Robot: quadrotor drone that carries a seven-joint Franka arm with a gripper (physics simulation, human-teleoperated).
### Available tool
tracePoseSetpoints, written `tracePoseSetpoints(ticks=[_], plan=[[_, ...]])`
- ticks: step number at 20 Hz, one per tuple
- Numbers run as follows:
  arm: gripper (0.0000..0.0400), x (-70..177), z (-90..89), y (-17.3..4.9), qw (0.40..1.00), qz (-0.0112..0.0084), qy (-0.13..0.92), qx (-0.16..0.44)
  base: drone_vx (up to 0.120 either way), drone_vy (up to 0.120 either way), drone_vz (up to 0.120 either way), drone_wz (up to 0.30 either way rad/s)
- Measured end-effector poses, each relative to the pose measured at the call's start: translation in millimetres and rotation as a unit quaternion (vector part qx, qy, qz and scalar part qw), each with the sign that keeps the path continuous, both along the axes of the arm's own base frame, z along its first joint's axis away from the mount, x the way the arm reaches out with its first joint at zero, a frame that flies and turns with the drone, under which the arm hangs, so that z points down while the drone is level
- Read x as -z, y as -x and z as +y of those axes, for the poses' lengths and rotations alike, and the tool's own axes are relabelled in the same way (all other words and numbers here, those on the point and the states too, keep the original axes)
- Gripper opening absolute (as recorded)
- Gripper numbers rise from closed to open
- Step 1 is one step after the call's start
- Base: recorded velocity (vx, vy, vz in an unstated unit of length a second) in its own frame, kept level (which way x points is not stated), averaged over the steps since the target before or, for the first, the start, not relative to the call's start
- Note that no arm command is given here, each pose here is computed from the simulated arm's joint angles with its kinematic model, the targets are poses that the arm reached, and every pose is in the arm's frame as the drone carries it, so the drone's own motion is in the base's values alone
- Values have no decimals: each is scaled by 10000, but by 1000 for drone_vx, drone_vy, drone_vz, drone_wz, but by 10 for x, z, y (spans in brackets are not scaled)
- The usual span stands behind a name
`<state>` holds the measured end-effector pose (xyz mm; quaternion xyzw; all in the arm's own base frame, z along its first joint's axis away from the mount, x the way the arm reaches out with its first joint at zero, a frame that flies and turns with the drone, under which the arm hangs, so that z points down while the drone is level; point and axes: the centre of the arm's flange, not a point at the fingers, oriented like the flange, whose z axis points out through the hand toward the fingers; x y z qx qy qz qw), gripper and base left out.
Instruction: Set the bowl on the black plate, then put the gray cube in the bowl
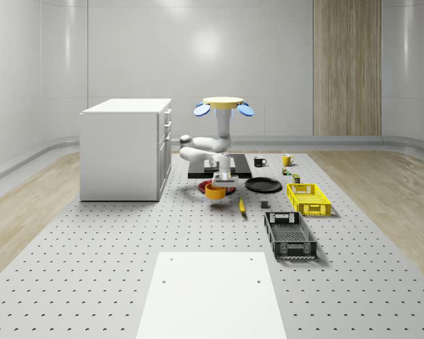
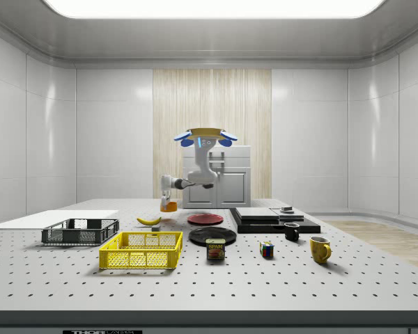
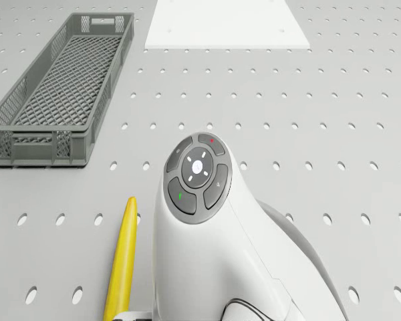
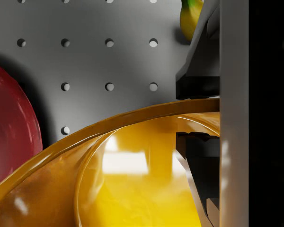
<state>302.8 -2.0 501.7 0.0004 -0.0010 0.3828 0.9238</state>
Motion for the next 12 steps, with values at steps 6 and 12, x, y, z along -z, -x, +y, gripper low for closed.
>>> tracePoseSetpoints(ticks=[6, 12], plan=[[100, 8, 0, 0, 10000, 0, 0, 0, -120, 120, 0, 0], [100, 10, 0, 0, 10000, 0, 0, 0, -120, 120, 0, 0]])
